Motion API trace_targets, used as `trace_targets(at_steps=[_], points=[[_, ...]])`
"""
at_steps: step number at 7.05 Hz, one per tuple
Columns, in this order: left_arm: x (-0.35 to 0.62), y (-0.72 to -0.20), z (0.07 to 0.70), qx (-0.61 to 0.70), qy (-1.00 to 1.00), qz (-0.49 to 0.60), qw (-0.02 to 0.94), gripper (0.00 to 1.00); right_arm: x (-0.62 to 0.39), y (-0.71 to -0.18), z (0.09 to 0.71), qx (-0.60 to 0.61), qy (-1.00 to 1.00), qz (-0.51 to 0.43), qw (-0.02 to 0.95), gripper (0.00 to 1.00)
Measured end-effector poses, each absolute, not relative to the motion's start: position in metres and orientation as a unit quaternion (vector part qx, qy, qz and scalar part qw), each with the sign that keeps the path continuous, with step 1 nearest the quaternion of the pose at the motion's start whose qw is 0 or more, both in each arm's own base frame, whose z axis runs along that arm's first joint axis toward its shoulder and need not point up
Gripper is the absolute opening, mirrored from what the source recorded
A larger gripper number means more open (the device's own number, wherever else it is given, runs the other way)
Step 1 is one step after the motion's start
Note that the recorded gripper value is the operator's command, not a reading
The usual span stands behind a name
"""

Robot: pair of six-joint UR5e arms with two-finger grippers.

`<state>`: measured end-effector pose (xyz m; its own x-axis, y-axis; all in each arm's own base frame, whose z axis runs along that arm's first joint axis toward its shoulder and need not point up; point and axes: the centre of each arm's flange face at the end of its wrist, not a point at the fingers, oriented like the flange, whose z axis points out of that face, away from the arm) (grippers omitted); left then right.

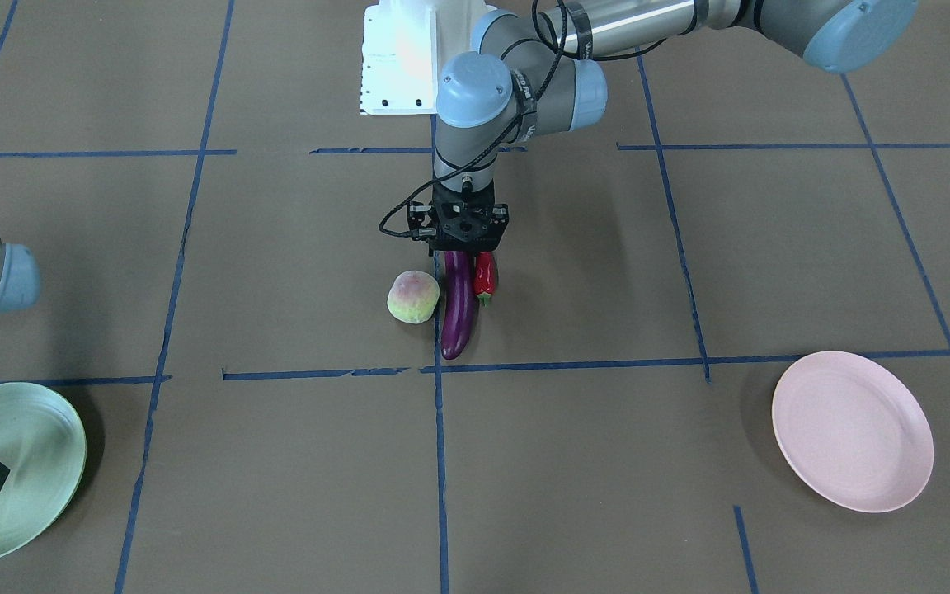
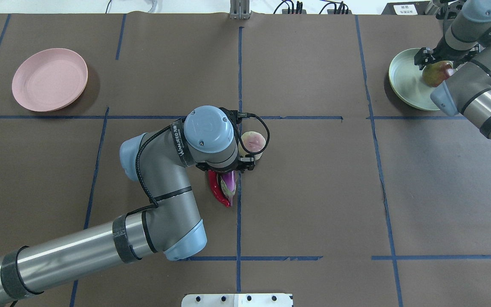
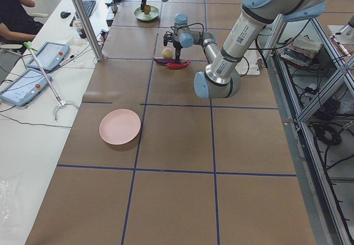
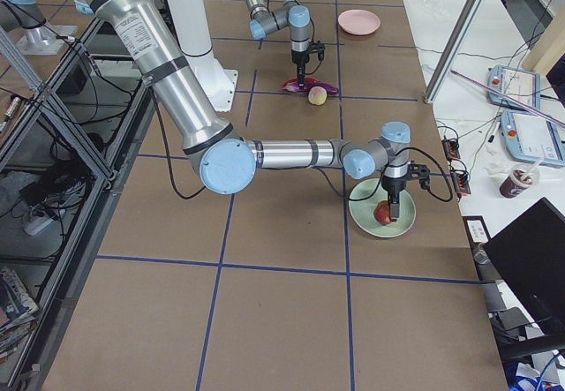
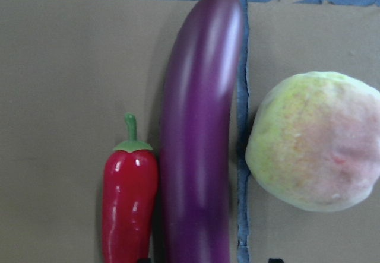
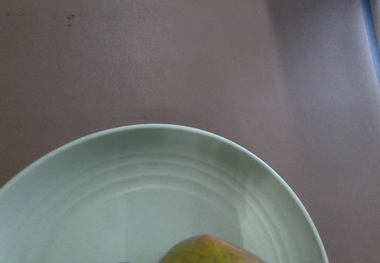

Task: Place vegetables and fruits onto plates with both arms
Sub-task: 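Grasp the purple eggplant with the left gripper while the right gripper releases the pomegranate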

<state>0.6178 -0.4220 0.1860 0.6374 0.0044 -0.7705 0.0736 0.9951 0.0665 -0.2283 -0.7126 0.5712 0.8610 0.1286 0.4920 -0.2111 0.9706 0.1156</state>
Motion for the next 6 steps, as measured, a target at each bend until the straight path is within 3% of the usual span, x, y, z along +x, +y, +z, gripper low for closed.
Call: trace_targets(at_steps=[2, 3, 4, 5, 6], points=[[0.629, -0.416, 0.194, 0.050, 0.415, -0.020, 0.908, 0.68, -0.228, -0.712, 0.572, 0.082, -0.249, 0.088, 0.961, 1.00], [0.631, -0.415, 0.197, 0.053, 0.411, -0.020, 0.910, 0.59, -0.228, -0.711, 0.573, 0.082, -0.249, 0.088, 0.961, 1.00], [0.632, -0.416, 0.200, 0.054, 0.408, -0.021, 0.911, 0.22, -0.228, -0.711, 0.573, 0.082, -0.249, 0.088, 0.961, 1.00], [0.633, -0.416, 0.201, 0.053, 0.407, -0.022, 0.912, 0.00, -0.226, -0.712, 0.570, 0.084, -0.252, 0.088, 0.960, 1.00], [0.633, -0.416, 0.199, 0.053, 0.408, -0.023, 0.911, 0.00, -0.221, -0.713, 0.556, 0.087, -0.268, 0.086, 0.956, 1.00]])
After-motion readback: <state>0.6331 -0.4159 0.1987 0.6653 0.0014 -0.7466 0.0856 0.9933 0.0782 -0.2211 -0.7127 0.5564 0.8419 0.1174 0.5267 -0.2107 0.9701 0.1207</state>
